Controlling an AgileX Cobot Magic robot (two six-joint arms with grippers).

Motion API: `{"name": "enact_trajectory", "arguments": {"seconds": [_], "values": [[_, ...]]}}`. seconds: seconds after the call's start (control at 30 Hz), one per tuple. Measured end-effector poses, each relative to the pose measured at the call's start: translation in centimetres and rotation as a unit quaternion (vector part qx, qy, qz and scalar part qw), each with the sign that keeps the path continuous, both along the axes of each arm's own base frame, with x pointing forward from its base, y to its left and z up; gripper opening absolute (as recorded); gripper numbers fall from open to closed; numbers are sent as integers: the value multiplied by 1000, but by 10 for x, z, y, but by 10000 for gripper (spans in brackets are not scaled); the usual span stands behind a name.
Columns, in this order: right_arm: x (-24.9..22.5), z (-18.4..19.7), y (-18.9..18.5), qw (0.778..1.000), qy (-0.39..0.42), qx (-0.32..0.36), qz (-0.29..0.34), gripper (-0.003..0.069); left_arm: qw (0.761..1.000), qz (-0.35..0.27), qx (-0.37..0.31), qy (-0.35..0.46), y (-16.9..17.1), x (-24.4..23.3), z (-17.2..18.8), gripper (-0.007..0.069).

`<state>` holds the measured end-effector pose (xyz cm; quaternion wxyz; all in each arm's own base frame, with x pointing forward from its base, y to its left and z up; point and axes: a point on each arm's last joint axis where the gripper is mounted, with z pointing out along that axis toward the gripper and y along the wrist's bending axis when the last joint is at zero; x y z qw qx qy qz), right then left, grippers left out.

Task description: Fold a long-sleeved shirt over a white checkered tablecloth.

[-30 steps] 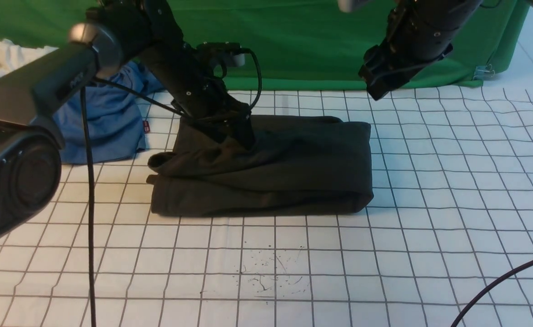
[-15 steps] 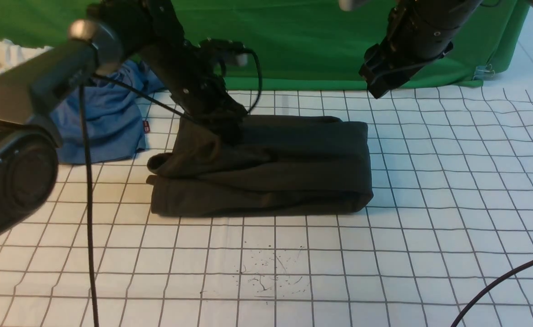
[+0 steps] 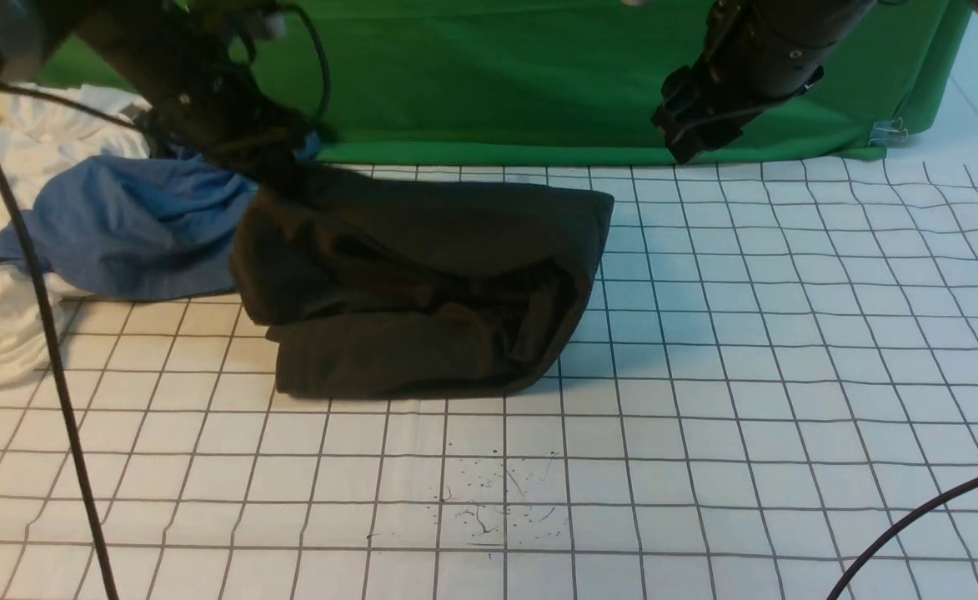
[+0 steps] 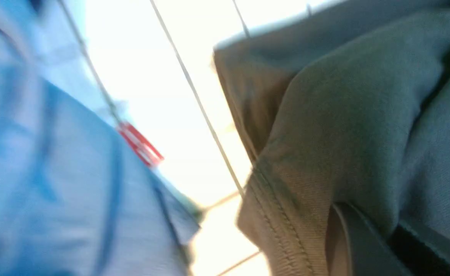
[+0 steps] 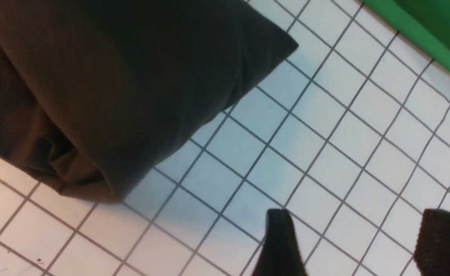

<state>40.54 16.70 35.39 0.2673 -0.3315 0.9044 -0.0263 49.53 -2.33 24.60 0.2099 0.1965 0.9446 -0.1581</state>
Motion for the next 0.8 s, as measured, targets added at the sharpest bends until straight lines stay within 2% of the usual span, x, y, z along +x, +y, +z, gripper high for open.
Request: {"name": "enact_trajectory", "arguments": {"seconds": [0.07, 0.17, 0.3, 0.33, 0.4, 0.47, 0.53, 0.57, 0.63, 0.73, 0.77, 0.8], "values": [[0, 0, 0, 1000, 0, 0, 0, 486, 1000, 1, 0, 14, -3, 1, -16, 15], [0, 0, 0, 1000, -1, 1, 0, 486, 1000, 2, 2, 23, -2, 2, -26, 95], [1, 0, 0, 1000, -5, 2, 0, 486, 1000, -1, -1, 27, -3, 0, -24, 283], [1, 1, 1, 1000, -7, 3, 1, 486, 1000, -3, -12, 28, -4, 0, -20, 364], [1, 1, 1, 1000, -8, 4, 1, 486, 1000, -1, -25, 16, -6, -1, -7, 459], [1, 1, 1, 1000, -9, 3, 2, 486, 999, 3, -36, 4, -9, -3, 6, 529], [1, 1, 1, 1000, -9, 0, 7, 484, 999, 1, -37, -21, -14, -11, 32, 569], [1, 1, 1, 1000, -9, 0, 7, 484, 999, 1, -36, -20, -14, -11, 32, 570], [1, 1, 1, 1000, -11, -1, 15, 445, 999, 3, -33, -40, -21, -19, 56, 570], [2, 0, 8, 999, -9, 31, 34, 280, 998, 12, -22, -54, -23, -27, 73, 533], [3, -3, 14, 998, -7, 53, 46, 163, 998, 18, -15, -57, -22, -28, 77, 508], [5, -7, 19, 996, -3, 75, 55, 97, 998, 21, -7, -58, -20, -29, 78, 481]]}}
